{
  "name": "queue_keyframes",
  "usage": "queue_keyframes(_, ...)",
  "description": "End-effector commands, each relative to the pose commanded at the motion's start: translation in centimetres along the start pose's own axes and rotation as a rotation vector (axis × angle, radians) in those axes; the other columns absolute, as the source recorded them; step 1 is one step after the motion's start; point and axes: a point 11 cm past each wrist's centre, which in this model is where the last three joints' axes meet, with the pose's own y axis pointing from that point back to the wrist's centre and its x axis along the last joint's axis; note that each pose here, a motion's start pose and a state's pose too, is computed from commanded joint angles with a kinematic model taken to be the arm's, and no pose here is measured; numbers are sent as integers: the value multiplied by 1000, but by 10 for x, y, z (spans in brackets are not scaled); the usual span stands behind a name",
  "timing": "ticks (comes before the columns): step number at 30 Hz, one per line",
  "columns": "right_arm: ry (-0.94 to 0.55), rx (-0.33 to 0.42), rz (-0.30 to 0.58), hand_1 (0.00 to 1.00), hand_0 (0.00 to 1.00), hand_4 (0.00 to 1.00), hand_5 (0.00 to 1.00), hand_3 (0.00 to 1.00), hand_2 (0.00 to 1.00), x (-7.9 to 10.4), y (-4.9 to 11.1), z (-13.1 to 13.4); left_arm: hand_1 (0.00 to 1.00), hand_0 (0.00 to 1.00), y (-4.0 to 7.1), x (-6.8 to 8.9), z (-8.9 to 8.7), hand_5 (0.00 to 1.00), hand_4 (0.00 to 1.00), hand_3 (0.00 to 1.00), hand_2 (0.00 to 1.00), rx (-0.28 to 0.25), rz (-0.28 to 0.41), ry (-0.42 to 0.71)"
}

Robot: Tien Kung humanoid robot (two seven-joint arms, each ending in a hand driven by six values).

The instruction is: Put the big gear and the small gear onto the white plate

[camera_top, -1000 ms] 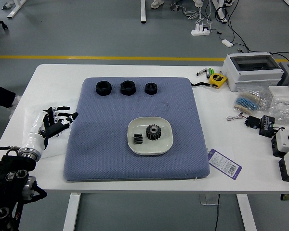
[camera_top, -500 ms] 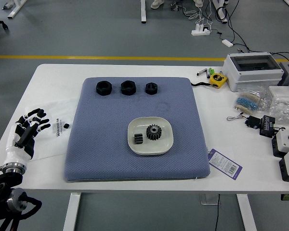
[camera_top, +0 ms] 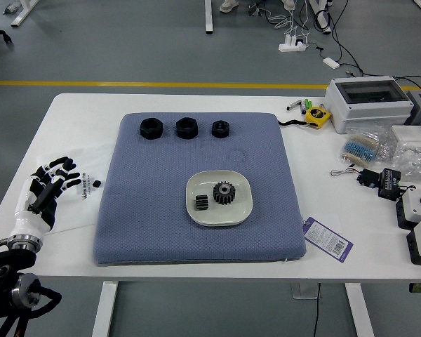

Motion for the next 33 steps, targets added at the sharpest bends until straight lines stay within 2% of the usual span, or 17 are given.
queue_keyframes(11, 7, -9, 1, 648, 647, 840, 679, 581, 733, 0, 0, 4, 553, 542, 3, -6, -6, 359, 854, 613, 607, 24, -40, 2)
queue_keyframes(17, 6, -11, 0, 648, 647, 839, 678, 580, 733, 0, 0, 5, 568, 554, 3, -11, -5, 366, 857, 620, 624, 16, -64, 15)
queue_keyframes(18, 6, -11, 0, 648, 648, 839, 678, 580, 733, 0, 0, 5, 675, 694, 3, -12, -5, 557, 927, 752, 750, 16, -65, 16)
queue_keyframes(23, 5, -11, 0, 648, 648, 839, 678, 580, 733, 0, 0, 5, 675, 694, 3, -17, -2, 557, 927, 752, 750, 15, -100, 26)
queue_keyframes(24, 4, -10, 0, 648, 648, 839, 677, 580, 733, 0, 0, 4, 797, 811, 3, -20, -3, 631, 935, 798, 849, 24, -123, 31)
queue_keyframes(29, 3, -8, -1, 648, 648, 839, 677, 580, 733, -1, 0, 3, 797, 811, 4, -26, -3, 631, 935, 798, 849, 26, -164, 54)
queue_keyframes(30, 3, -7, -2, 648, 649, 839, 677, 580, 733, -1, 0, 3, 905, 876, 4, -27, -2, 772, 955, 836, 932, 23, -168, 58)
queue_keyframes(33, 3, -5, -2, 648, 649, 839, 677, 580, 733, -2, 0, 1, 905, 876, 4, -29, -1, 772, 955, 836, 932, 15, -185, 67)
